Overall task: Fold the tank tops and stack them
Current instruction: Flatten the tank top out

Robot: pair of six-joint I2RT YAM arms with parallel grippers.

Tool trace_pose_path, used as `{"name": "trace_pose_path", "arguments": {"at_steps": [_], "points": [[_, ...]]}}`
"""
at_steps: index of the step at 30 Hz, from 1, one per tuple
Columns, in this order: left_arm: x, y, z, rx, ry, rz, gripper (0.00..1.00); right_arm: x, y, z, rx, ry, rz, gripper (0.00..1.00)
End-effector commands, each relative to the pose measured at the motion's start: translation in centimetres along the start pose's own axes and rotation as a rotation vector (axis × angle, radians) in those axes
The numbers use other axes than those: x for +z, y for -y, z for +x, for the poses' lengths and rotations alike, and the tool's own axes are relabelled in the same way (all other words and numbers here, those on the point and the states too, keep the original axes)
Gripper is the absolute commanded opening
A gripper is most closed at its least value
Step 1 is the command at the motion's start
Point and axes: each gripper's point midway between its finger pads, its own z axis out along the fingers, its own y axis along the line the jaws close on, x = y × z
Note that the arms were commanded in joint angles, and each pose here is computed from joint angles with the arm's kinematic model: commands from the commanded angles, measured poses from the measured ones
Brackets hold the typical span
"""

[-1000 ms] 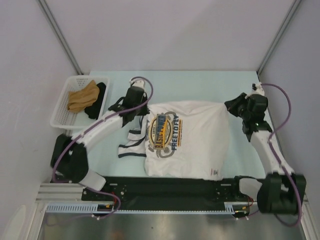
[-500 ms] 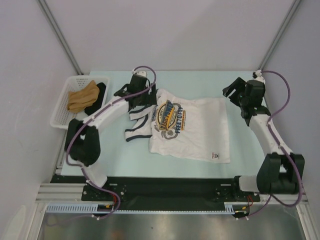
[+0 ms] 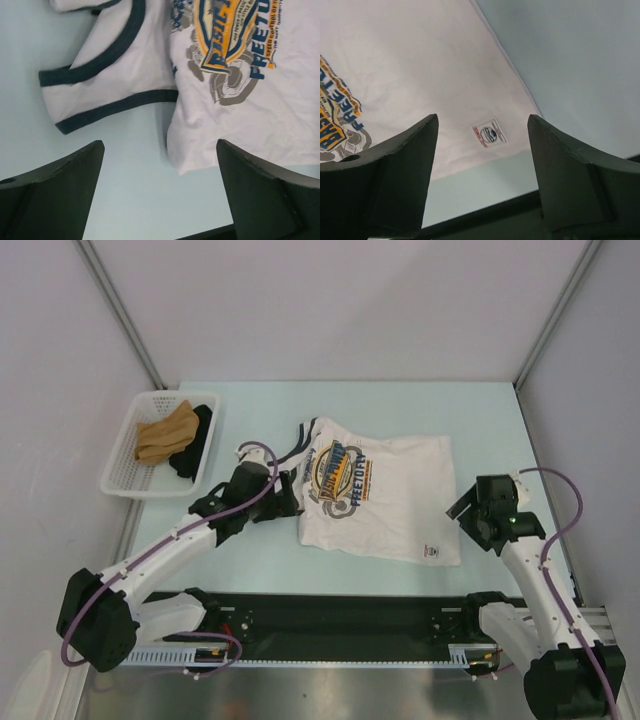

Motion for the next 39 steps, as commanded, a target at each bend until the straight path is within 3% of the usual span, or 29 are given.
{"name": "trace_pose_path", "arguments": {"at_steps": [1, 10, 16, 19, 20, 22, 33, 39], "points": [[-0.2, 1.5, -0.4, -0.141, 0.024, 0.113, 1.00, -1.0, 3.5, 3.5, 0.132, -0.078, 0.165, 0.76], [0.6, 0.6, 1.3, -0.200, -0.023, 0.069, 1.00, 0.5, 5.0, 6.4, 0.202, -0.116, 0.198, 0.72], [0.2, 0.8, 1.4, -0.214, -0.012, 0.093, 1.00, 2.9, 4.7, 8.2, 0.240, -0.171, 0.190, 0.60], [0.1, 0.8, 1.8, -0.226, -0.022, 0.101, 1.00, 3.8, 4.7, 8.2, 0.262, -0.163, 0.192, 0.41], [0.1, 0.8, 2.1, -0.222, -0.035, 0.100, 1.00, 3.8, 4.5, 7.9, 0.271, -0.157, 0.187, 0.24], [0.2, 1.1, 2.9, -0.225, -0.058, 0.112, 1.00, 3.7, 5.2, 7.0, 0.298, -0.133, 0.217, 0.01], [0.6, 4.8, 6.7, -0.242, -0.159, 0.156, 0.99, 1.1, 8.8, -1.0, 0.474, 0.119, 0.290, 0.00], [1.3, 7.0, 7.8, -0.216, -0.194, 0.156, 0.93, 2.1, 10.7, -2.0, 0.544, 0.122, 0.319, 0.00]]}}
